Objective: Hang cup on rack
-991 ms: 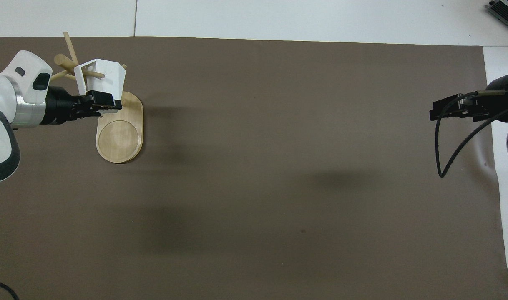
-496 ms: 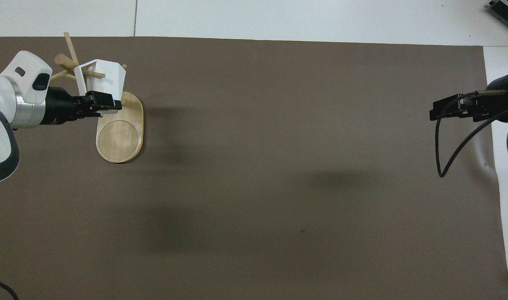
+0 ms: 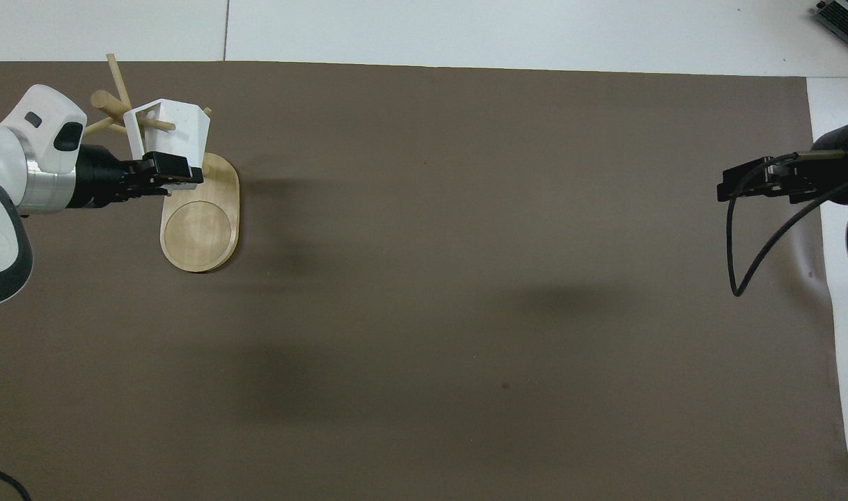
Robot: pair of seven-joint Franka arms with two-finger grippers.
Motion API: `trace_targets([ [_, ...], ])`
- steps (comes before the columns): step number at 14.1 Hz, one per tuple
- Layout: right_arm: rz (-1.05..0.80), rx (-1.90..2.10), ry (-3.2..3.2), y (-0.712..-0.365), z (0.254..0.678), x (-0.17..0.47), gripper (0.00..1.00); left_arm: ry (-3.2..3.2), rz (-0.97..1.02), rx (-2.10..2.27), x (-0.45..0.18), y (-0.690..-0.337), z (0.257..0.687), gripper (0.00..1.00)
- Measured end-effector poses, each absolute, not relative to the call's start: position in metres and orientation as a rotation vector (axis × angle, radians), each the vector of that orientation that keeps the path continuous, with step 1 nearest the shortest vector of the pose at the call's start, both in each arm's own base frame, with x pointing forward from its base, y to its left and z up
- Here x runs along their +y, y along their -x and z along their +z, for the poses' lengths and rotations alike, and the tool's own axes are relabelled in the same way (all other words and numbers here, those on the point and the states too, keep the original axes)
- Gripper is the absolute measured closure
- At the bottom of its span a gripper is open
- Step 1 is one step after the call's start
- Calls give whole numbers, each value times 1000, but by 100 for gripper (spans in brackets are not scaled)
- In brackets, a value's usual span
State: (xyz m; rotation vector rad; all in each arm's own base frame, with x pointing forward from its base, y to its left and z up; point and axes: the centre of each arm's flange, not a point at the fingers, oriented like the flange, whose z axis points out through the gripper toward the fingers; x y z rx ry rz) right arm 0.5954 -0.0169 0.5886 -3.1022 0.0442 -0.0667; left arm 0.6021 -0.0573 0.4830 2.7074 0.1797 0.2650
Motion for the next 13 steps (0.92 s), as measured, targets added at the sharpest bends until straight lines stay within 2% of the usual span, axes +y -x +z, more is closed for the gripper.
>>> trace_targets([
  [1, -67, 44, 3102, -595, 589, -17, 0, -2707, 267, 180, -57, -602, 484, 4],
  [2, -67, 44, 3102, -595, 589, -17, 0, -2707, 269, 180, -57, -602, 485, 0],
  [5, -67, 44, 3102, -595, 589, -17, 0, -2737, 231, 137, -58, -593, 495, 0],
  [13, -67, 44, 3102, -595, 589, -17, 0, -2946, 205, -69, -33, -540, 571, 0],
])
